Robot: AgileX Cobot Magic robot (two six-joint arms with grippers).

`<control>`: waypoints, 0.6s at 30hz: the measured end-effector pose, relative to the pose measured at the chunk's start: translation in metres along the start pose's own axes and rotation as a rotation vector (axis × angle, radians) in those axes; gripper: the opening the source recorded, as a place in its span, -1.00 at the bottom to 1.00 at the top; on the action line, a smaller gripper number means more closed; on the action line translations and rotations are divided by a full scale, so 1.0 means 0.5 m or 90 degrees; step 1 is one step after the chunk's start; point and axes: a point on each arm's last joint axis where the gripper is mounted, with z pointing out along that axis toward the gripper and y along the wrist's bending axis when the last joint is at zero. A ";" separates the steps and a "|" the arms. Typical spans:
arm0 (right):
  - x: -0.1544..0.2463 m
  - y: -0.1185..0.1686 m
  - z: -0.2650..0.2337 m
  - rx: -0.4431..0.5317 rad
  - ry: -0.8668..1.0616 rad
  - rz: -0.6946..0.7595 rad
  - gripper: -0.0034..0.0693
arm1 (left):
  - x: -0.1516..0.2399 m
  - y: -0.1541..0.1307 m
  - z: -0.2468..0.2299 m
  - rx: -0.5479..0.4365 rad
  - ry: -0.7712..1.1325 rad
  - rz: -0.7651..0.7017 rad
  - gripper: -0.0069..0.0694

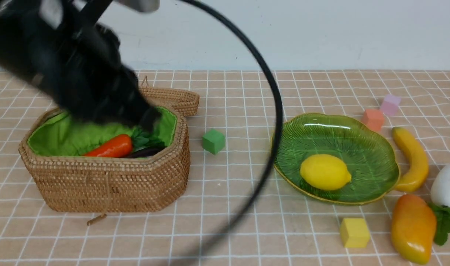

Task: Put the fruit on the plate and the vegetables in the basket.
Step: Use the right arm to grab a mango and put it into the right plate

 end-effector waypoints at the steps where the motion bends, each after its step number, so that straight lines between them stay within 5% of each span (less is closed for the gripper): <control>1: -0.002 -0.001 0.004 0.004 0.004 0.003 -0.40 | 0.000 0.000 -0.006 0.000 -0.009 -0.001 -0.85; 7: -0.050 -0.026 0.108 0.089 0.053 0.099 -0.03 | 0.129 -0.065 0.011 0.085 -0.020 0.037 -0.85; 12: -0.085 -0.037 0.224 0.110 0.074 0.151 0.62 | 0.203 -0.079 0.018 0.109 -0.030 0.060 -0.85; 18: -0.094 -0.063 0.336 0.125 0.110 0.179 0.77 | 0.214 -0.076 0.008 0.109 -0.040 0.060 -0.85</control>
